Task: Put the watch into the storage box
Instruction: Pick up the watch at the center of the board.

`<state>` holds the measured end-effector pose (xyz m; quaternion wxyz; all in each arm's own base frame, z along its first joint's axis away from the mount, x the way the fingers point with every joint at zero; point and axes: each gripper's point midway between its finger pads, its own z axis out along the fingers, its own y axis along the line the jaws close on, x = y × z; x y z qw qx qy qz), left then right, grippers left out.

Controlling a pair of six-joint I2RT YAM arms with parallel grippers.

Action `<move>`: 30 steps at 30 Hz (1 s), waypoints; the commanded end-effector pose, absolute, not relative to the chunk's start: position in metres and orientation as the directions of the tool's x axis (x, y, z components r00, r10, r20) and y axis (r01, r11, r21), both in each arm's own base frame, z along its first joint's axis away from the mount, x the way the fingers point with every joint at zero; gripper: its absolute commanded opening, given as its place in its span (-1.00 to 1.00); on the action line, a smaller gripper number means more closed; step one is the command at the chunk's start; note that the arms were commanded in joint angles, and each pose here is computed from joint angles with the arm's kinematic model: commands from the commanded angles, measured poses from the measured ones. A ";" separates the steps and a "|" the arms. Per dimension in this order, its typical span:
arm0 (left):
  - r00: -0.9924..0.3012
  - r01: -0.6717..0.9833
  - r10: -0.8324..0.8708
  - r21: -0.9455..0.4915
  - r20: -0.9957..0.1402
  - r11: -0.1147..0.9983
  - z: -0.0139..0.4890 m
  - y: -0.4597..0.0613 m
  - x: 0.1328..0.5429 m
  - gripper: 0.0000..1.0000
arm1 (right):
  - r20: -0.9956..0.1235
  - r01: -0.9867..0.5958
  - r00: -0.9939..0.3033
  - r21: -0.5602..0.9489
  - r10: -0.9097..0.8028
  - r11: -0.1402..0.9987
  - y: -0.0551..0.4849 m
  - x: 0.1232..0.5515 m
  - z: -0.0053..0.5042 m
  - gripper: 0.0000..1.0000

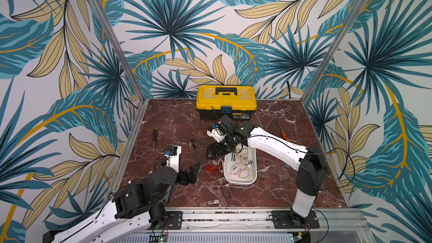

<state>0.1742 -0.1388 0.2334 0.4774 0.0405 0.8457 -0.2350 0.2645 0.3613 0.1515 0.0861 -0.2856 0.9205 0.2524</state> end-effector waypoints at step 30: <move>-0.534 0.292 -0.115 -0.310 -0.837 0.905 0.215 -0.136 0.176 1.00 | -0.163 -0.762 -0.581 0.455 -0.798 0.462 0.365 0.257 0.079 0.71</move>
